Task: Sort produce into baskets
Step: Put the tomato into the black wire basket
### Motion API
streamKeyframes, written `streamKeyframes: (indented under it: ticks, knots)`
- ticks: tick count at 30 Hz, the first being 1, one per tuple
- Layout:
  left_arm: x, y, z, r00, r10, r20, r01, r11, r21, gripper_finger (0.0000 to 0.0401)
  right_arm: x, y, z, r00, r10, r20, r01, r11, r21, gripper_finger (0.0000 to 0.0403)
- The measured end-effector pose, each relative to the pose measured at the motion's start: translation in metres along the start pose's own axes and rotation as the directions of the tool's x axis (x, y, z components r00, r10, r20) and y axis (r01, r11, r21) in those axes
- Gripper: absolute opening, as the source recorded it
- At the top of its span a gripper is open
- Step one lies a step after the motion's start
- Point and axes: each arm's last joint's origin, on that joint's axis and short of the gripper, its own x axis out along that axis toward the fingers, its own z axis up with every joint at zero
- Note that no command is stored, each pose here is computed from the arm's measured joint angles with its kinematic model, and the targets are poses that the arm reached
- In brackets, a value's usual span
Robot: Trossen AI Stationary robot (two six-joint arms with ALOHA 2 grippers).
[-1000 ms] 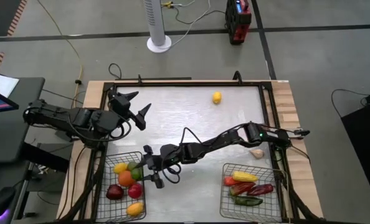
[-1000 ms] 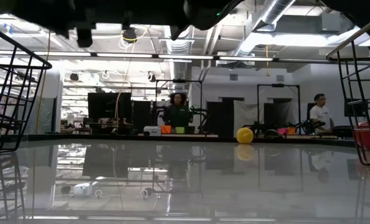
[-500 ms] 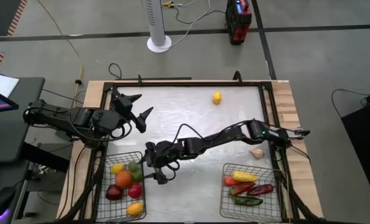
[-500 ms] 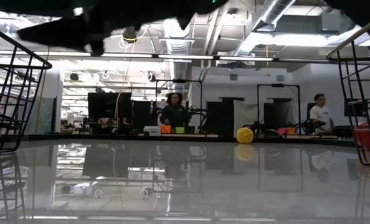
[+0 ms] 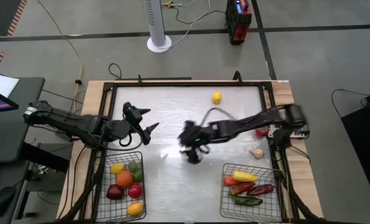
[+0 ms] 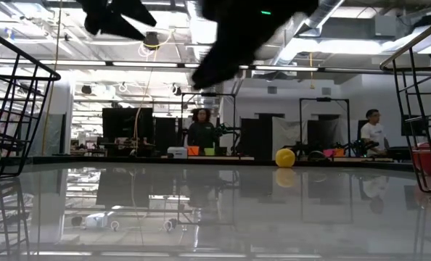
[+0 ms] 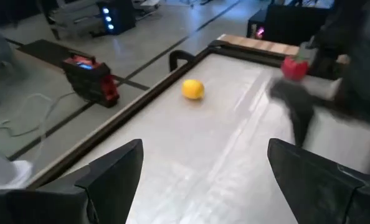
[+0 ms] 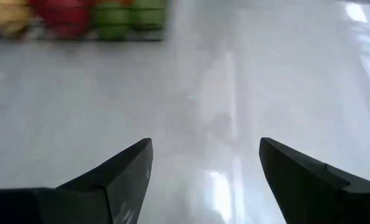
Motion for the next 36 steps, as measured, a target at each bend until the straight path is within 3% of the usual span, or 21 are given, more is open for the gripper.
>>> streamKeyframes:
  ticks: [3, 7, 11, 17, 23, 28, 34, 36]
  knots:
    - [0.003, -0.003, -0.006, 0.999, -0.049, 0.019, 0.05, 0.998, -0.031, 0.0333, -0.036, -0.003, -0.031, 0.996, -0.079, -0.031, 0.081, 0.994, 0.077, 0.0321]
    - [0.004, -0.004, -0.007, 0.996, -0.088, 0.02, 0.089, 0.995, -0.043, 0.0333, -0.077, -0.001, -0.067, 0.983, -0.109, -0.148, 0.131, 0.98, 0.149, 0.0321]
    - [0.004, -0.005, -0.005, 0.994, -0.106, 0.035, 0.108, 0.992, -0.068, 0.0333, -0.11, 0.002, -0.089, 0.955, -0.104, -0.277, 0.164, 0.966, 0.202, 0.0321]
    - [0.013, -0.018, -0.002, 0.975, -0.212, 0.068, 0.218, 0.971, -0.101, 0.0333, -0.139, 0.009, -0.11, 0.903, -0.091, -0.42, 0.202, 0.952, 0.228, 0.0321]
    - [0.042, -0.027, -0.01, 0.972, -0.235, 0.019, 0.236, 0.966, -0.101, 0.0333, -0.149, 0.005, -0.129, 0.778, -0.125, -0.615, 0.331, 0.914, 0.233, 0.0321]
    - [0.063, -0.032, -0.011, 0.973, -0.229, -0.036, 0.226, 0.971, -0.082, 0.0333, -0.144, 0.009, -0.138, 0.679, -0.026, -0.734, 0.296, 0.925, 0.24, 0.0321]
    - [0.075, -0.042, -0.005, 0.963, -0.264, -0.057, 0.262, 0.964, -0.044, 0.0333, -0.132, 0.014, -0.154, 0.463, 0.04, -0.885, 0.282, 0.94, 0.19, 0.0314]
    - [0.077, -0.045, -0.003, 0.959, -0.279, -0.059, 0.277, 0.96, -0.039, 0.0333, -0.128, 0.015, -0.158, 0.429, 0.059, -0.902, 0.264, 0.946, 0.187, 0.0309]
